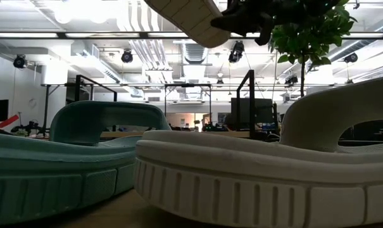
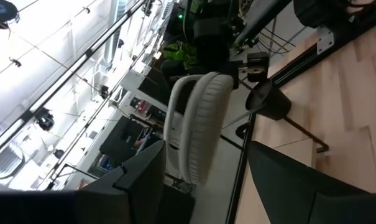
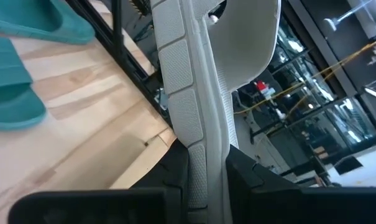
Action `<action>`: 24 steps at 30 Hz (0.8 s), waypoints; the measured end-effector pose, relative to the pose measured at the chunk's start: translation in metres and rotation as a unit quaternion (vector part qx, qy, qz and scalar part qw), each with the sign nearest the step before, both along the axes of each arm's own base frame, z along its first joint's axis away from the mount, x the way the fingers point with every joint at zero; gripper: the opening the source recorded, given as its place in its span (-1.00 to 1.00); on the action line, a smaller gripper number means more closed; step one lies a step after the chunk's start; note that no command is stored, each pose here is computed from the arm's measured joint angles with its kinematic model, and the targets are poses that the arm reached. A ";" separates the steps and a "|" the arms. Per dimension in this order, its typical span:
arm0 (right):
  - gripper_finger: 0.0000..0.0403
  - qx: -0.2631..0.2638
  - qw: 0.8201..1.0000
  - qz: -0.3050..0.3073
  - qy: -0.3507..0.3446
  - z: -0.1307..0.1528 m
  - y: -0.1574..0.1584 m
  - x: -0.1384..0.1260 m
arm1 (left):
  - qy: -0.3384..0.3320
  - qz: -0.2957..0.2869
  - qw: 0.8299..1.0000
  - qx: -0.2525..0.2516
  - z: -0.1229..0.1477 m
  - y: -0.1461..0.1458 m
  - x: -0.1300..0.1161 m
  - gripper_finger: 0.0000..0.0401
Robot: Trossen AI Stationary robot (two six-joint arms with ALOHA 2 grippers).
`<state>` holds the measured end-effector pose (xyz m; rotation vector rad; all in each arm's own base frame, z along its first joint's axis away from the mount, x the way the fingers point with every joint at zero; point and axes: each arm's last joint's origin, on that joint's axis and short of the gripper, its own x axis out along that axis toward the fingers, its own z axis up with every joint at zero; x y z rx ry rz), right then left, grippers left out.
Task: Pick and place slides into the shelf
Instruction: Put the right grey slide on the shelf
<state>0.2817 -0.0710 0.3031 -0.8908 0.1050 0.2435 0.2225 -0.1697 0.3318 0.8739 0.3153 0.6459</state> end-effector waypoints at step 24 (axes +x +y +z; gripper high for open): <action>-0.77 -0.026 0.998 0.051 -0.022 0.009 0.029 0.007 | -0.037 -0.074 0.995 -0.048 -0.001 -0.005 0.005 0.06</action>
